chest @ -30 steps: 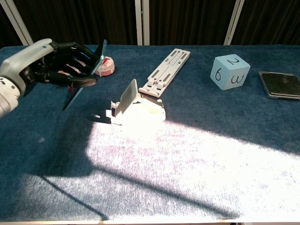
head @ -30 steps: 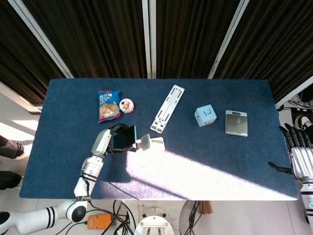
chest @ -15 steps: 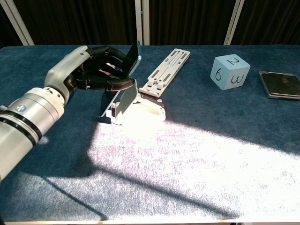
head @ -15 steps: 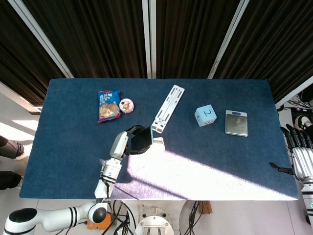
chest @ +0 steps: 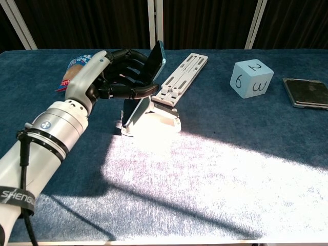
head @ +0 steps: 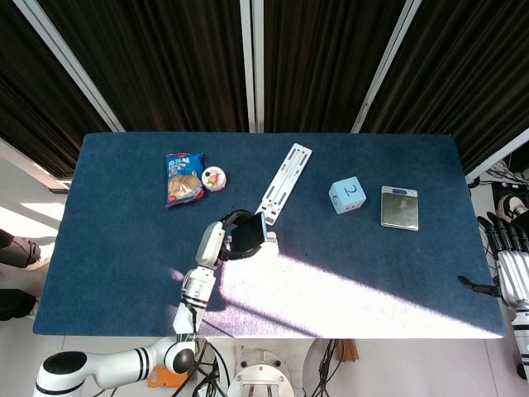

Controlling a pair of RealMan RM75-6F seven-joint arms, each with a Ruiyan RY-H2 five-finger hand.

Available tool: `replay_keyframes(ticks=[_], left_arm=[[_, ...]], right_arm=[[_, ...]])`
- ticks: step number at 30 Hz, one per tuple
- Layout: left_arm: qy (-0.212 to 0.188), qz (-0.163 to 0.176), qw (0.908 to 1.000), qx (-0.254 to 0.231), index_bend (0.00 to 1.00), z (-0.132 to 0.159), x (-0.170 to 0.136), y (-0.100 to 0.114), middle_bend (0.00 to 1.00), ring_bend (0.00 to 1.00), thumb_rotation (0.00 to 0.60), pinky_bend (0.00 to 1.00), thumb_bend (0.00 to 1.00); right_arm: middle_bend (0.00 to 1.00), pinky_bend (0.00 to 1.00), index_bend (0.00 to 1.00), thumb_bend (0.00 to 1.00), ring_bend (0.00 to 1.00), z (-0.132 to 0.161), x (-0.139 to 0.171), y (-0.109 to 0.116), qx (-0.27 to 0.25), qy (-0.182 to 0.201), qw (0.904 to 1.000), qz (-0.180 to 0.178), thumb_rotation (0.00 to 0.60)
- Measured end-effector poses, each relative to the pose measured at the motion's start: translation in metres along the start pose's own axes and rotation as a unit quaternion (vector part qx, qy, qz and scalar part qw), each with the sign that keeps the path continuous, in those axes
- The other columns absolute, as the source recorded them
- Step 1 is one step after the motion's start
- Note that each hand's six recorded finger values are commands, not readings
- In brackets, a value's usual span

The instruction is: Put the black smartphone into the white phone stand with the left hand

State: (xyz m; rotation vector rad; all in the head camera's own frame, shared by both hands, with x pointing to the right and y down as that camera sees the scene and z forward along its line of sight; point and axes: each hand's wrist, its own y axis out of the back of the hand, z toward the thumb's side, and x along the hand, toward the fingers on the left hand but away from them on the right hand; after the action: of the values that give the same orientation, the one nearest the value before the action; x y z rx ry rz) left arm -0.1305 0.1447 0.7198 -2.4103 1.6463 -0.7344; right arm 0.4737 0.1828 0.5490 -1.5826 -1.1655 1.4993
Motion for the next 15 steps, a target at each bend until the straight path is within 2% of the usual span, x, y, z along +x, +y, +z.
replay_keyframes(ticks=[15], left_arm=[[0.004,-0.003,0.9999,-0.010,0.52,-0.014,0.001,-0.010,0.57,0.41,0.600,0.50,0.20]], right_arm=[[0.05,0.03,0.00,0.15,0.00,0.001,-0.001,-0.001,-0.001,-0.001,1.0000,0.001,0.600]])
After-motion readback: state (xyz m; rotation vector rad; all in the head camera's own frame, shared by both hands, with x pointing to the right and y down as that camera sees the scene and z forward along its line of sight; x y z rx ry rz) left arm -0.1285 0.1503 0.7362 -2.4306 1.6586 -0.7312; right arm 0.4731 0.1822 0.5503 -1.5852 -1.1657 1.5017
